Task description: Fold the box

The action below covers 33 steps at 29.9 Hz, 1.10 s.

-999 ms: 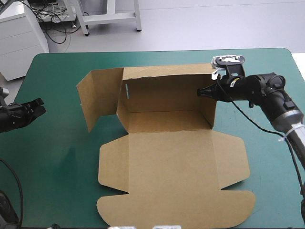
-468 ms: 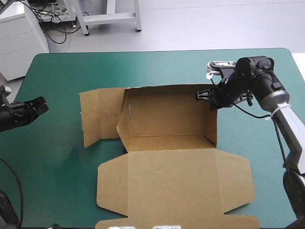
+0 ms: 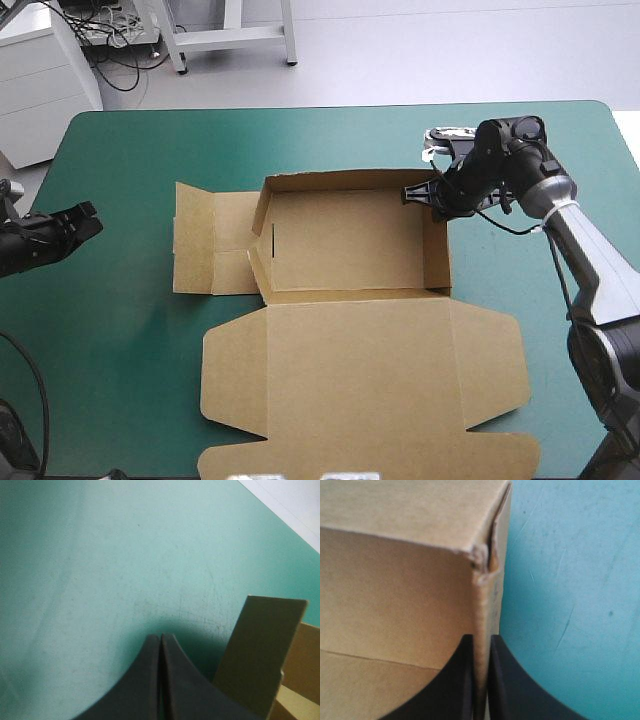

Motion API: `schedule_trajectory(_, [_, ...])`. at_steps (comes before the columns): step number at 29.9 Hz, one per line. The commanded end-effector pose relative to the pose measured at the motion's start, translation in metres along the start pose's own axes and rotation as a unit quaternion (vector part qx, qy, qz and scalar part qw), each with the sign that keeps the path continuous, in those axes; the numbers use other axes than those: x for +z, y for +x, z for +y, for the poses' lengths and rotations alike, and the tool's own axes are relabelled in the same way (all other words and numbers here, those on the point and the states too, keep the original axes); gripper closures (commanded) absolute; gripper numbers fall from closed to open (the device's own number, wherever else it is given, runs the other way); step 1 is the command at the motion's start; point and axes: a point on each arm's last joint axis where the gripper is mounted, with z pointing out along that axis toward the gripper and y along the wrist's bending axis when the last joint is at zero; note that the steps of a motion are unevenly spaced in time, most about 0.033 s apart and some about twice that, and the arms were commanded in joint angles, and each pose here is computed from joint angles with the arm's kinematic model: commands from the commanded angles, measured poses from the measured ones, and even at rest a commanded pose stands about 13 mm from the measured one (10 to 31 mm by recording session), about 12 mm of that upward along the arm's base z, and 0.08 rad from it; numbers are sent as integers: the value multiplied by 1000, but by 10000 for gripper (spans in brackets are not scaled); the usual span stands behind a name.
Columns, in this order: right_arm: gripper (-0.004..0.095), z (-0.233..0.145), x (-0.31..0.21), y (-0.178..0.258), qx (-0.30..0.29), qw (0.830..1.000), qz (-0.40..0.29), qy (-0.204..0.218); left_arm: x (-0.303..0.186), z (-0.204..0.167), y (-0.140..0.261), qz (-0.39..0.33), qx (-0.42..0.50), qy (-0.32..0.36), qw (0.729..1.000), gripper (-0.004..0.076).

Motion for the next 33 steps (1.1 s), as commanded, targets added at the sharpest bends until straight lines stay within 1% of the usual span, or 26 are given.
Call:
schedule_trajectory(1, [925,-2,-3,0,-14,1000,19,16,-12,-18,-8,-38,5,26,999,756])
schedule_trajectory(7, [925,-4,1,-15,-23,999,2,37,-12,-18,-9,-38,3,27,999,756])
schedule_trajectory(13, [925,-3,0,-25,-28,999,-19,35,-12,-18,-9,-38,3,27,999,756])
schedule_trajectory(18, [923,-4,6,-27,-28,999,-14,36,-12,-18,-8,-37,4,29,999,756])
schedule_trajectory(20, [896,-6,9,-27,-24,999,-8,35,-12,-18,-8,-37,4,28,999,756])
schedule_trajectory(21, [877,-7,11,-27,-22,999,-4,36,-12,-18,-8,-37,4,28,999,756])
schedule_trajectory(24, [771,-13,12,-28,-15,999,2,38,-12,-18,-8,-37,4,28,999,756])
schedule_trajectory(29, [493,-19,10,-29,4,999,-2,39,-12,-18,-9,-38,3,27,999,756])
schedule_trajectory(33, [330,-21,1,-33,30,999,-15,41,-12,-18,-9,-40,3,26,999,756])
